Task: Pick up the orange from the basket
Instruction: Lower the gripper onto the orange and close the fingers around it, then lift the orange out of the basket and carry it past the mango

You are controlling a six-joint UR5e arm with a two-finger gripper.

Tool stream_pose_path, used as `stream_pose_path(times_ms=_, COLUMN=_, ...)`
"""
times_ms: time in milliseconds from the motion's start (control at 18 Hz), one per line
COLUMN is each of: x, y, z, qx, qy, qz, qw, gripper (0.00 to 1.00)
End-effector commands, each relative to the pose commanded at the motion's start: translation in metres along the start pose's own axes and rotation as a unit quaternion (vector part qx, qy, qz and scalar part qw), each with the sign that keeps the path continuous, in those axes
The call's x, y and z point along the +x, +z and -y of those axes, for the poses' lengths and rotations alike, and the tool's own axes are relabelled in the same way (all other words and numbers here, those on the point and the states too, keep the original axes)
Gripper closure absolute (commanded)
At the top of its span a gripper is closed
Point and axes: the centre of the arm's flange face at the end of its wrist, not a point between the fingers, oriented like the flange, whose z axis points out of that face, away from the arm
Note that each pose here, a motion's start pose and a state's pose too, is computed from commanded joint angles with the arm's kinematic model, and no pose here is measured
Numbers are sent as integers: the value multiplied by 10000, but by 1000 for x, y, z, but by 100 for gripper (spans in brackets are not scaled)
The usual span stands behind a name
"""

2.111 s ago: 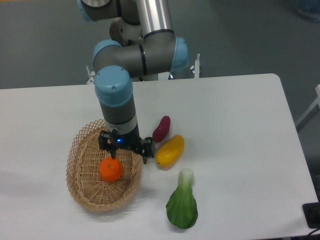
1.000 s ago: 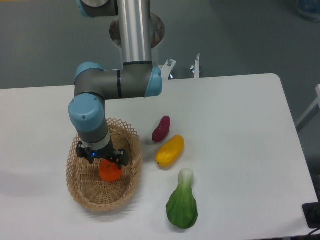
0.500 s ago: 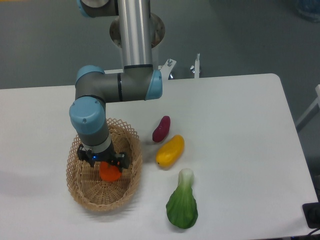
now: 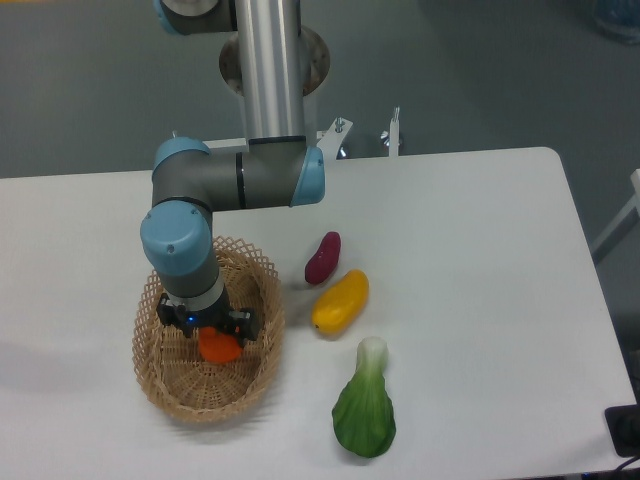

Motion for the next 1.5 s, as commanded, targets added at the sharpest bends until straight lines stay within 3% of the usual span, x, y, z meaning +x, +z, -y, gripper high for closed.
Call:
stream_pose_path(times_ms=278, x=-3, y=-11, z=3, qx=95, qy=14, qz=31, qw=9999, gripper=32)
stream_pose_path(times_ms=611, x=-29, y=-55, z=8, qx=434, qy=-129, qz=289, qw=9986, gripper=34)
stream_pose_path(times_ms=889, x=-74, y=-100, z=5, qx=745, qy=-441, qz=455, qw=9952, gripper=36)
stream_pose_path(times_ms=1111, x=-104, y=-111, z=-5, qx=770, qy=-242, qz=557, qw=9952, gripper=36)
stream_pose_path(times_ms=1389, x=-160, y=-118, z=-26, qx=752, qy=-473, qz=662, qw=9938, gripper=37)
stream_pose_path(times_ms=1500, x=-174, y=-119, z=-32, qx=718, qy=-297, qz=702, qw=9945, gripper=37)
